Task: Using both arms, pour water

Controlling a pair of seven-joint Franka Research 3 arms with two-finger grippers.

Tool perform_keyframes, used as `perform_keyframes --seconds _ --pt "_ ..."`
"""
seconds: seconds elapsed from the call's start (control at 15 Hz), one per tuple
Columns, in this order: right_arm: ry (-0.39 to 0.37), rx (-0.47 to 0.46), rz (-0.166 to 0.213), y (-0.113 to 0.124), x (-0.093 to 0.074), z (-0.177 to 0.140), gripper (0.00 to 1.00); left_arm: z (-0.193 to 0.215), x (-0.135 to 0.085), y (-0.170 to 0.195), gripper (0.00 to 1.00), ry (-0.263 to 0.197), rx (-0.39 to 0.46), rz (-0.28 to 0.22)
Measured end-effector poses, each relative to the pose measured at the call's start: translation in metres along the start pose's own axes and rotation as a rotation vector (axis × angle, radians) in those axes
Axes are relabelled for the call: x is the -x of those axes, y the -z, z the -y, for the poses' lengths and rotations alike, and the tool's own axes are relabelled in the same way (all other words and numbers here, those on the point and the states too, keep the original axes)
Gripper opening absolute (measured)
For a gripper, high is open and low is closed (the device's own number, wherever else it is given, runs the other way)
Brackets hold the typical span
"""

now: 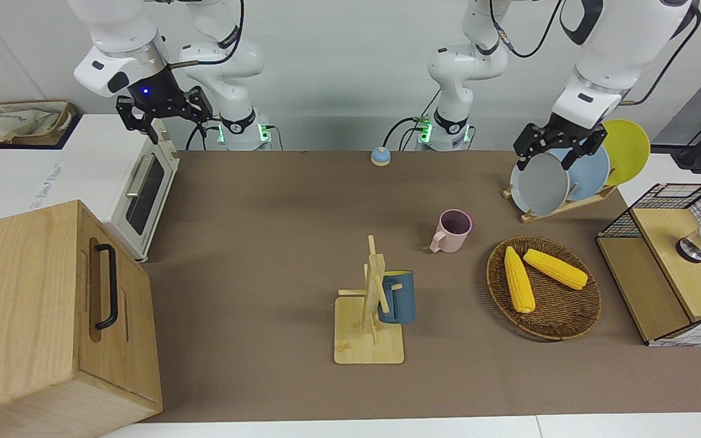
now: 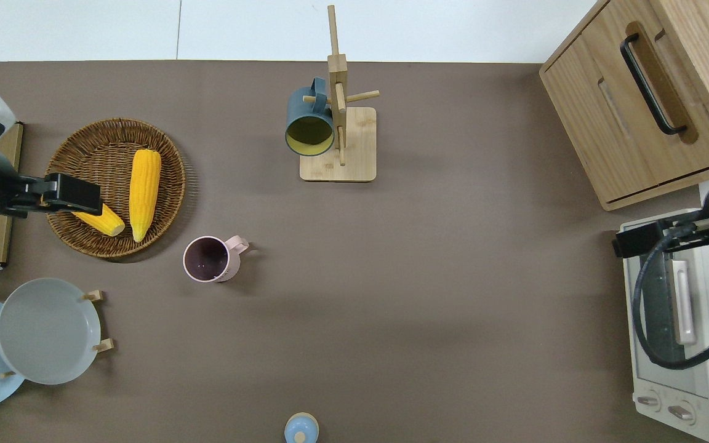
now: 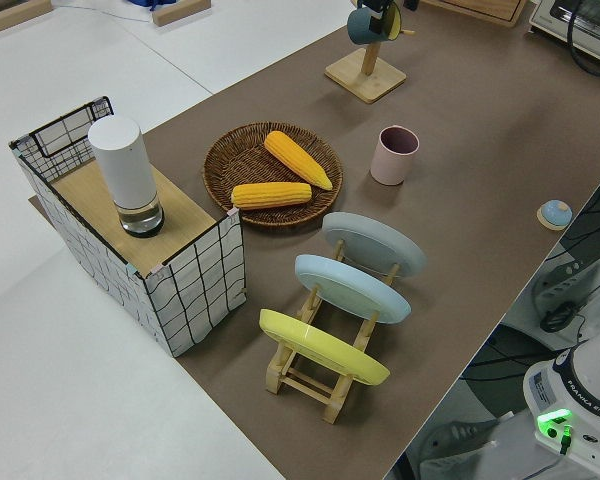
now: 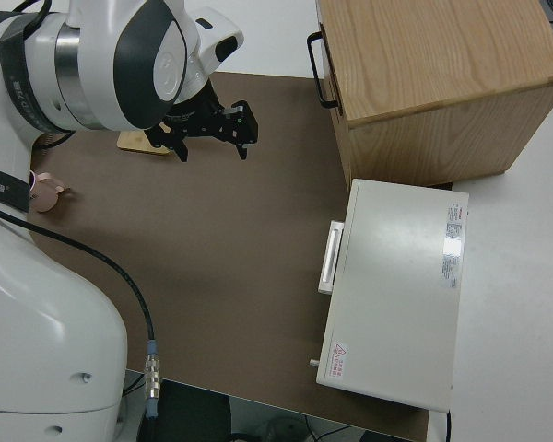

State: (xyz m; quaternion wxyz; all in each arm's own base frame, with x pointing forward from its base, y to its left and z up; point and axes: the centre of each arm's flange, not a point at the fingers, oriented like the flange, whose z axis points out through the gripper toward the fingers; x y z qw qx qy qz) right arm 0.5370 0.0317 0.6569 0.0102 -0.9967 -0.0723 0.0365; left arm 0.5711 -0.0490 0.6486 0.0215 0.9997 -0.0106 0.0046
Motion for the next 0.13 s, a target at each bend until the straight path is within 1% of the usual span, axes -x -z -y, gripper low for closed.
perform_keyframes --seconds 0.13 --pt "0.0 0.0 0.0 0.0 0.0 0.0 0.99 -0.0099 0.0012 0.0003 1.0 -0.015 0.005 0.0"
